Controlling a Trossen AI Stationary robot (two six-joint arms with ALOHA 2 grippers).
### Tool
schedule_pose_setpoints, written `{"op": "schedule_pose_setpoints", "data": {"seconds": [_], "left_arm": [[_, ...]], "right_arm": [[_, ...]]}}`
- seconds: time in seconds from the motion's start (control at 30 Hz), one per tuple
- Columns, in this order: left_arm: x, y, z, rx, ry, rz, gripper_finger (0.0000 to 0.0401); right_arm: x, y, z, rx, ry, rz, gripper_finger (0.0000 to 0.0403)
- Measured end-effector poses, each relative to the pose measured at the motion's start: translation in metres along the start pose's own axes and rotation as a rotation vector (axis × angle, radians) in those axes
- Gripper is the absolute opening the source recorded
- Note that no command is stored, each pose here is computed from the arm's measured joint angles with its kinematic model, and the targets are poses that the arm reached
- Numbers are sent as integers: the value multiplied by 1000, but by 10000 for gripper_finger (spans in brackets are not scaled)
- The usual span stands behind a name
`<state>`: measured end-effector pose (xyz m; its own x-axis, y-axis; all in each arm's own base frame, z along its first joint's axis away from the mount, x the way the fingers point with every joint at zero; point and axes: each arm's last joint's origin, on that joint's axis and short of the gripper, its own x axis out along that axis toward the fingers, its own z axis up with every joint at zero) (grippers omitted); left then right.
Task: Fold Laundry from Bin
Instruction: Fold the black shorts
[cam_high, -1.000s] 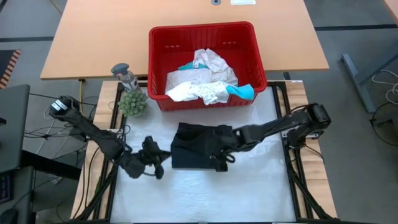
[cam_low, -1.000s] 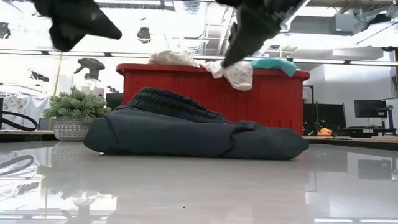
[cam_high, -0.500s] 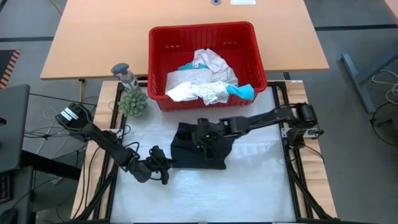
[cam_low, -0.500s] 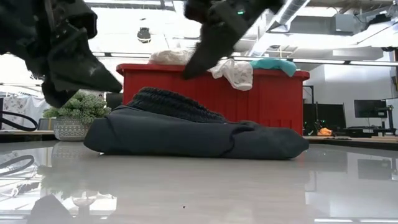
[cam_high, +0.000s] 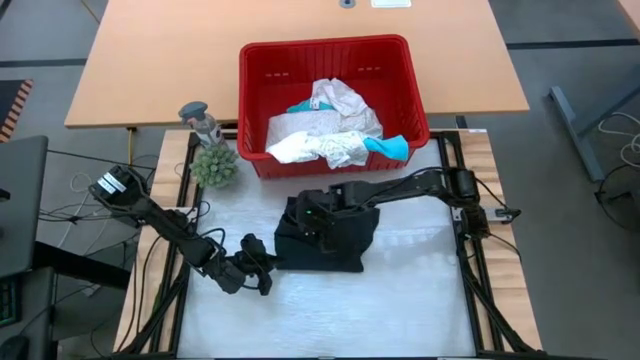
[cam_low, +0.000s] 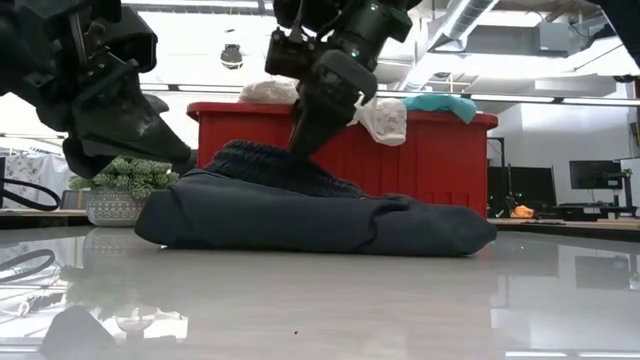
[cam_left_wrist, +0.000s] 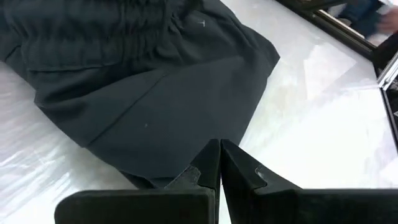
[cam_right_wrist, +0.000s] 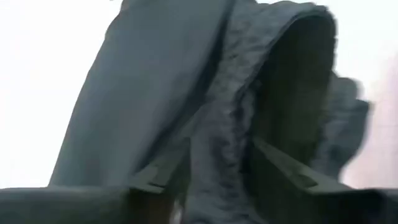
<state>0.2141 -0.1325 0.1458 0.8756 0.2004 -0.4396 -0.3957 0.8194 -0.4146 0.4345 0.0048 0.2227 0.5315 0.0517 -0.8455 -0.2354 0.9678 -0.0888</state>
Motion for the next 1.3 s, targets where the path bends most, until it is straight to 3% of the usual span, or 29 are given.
{"op": "schedule_pose_setpoints", "data": {"seconds": [0.13, 0.2, 0.43, 0.63, 0.83, 1.03, 1.13, 1.3], "left_arm": [[0, 1, -1, 11, 7, 12, 0], [0, 3, -2, 12, 7, 27, 0], [0, 4, -1, -3, -12, 46, 0], [0, 4, -1, -2, -18, 54, 0], [0, 5, -2, -2, -13, 62, 0], [0, 5, -2, -27, -14, 61, 0], [0, 5, -2, -29, -14, 61, 0], [0, 5, -2, -41, -15, 62, 0]], "right_arm": [[-15, -5, 2, 12, -15, -44, 54], [-23, -10, 2, 31, -23, -77, 20], [-28, -34, -9, 227, 19, -139, 17], [-20, -49, -23, 319, 75, -154, 27], [-16, -60, -34, 361, 103, -179, 37], [-21, -65, -41, 371, 180, -342, 61], [-25, -63, -40, 359, 198, -404, 73], [-36, -57, -28, 336, 173, -413, 101]]}}
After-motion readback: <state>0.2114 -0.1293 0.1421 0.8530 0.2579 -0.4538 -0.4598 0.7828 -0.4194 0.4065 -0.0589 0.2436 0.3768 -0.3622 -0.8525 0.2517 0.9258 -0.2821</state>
